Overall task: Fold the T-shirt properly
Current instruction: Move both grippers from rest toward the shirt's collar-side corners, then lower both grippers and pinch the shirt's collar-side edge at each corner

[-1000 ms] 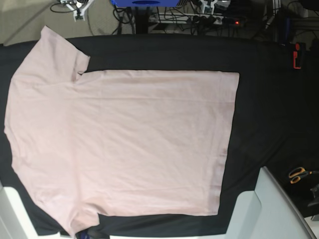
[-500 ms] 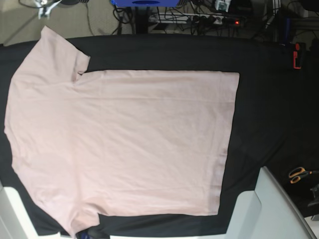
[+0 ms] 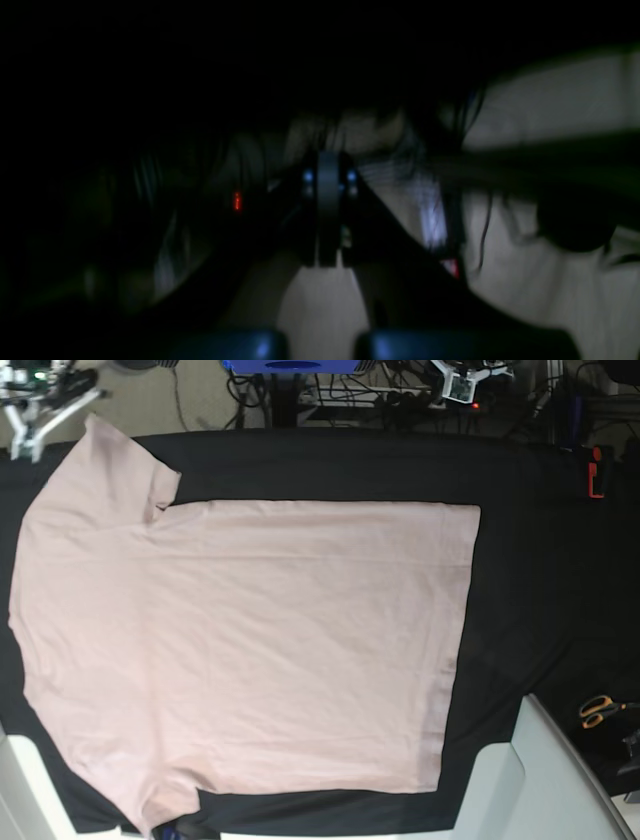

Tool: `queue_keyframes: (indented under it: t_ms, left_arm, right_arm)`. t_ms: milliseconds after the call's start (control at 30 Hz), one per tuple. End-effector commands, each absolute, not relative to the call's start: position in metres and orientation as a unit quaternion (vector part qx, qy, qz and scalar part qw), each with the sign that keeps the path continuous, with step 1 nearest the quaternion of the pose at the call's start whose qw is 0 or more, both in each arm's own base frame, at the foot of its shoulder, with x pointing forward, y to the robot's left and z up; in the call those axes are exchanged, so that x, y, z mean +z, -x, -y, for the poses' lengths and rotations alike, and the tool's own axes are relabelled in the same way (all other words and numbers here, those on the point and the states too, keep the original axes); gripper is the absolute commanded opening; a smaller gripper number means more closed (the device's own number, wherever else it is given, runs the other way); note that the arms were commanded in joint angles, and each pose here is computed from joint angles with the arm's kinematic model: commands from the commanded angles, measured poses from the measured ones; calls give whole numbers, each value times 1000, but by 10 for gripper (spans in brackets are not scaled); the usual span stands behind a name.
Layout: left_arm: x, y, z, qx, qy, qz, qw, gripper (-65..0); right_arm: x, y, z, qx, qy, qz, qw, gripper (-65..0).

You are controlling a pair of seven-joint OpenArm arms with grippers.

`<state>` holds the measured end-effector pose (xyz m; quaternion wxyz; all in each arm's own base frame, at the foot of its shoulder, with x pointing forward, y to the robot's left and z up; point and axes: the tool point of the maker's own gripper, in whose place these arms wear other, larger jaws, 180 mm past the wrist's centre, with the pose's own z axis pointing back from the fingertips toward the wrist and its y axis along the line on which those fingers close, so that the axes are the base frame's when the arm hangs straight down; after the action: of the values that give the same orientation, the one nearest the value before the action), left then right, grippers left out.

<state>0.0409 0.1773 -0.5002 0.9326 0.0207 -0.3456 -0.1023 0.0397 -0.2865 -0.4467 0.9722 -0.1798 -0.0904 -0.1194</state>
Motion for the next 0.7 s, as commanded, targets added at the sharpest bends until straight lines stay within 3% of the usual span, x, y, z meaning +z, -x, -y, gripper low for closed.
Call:
queue_keyframes:
  t_ms: [0,133,233,333,433,600,667]
  left_arm:
    - [-489,-39,-178,-106,-20,354,929,-650]
    - [-436,-80,-177,-105,-29,429,897,-650]
    - [-403,-107,-182,-103,-40,476,872,-650]
    - [-379,-126,-202,-54,-48,511,857,-650]
    - [-366,-134,-224,9,-27,528,849,-556]
    - [-369,-135,-235,5,11,520,854,-559]
    - [-372,-133,-246,8,-2,516,857,-561]
  right_arm:
    - [-431,-43,292,-117,192,104,969,-648]
    - [-406,-75,283,-84,179,154,968,-648]
    - [-408,-101,258,-33,83,190,978,-647]
    - [-391,-125,243,-8,-12,263,965,-633]
    - [-377,-135,241,-6,-59,305,950,-506]
    - [-384,-135,262,-73,-80,303,947,-197]
    - [-394,-137,269,-99,-89,300,945,-149]
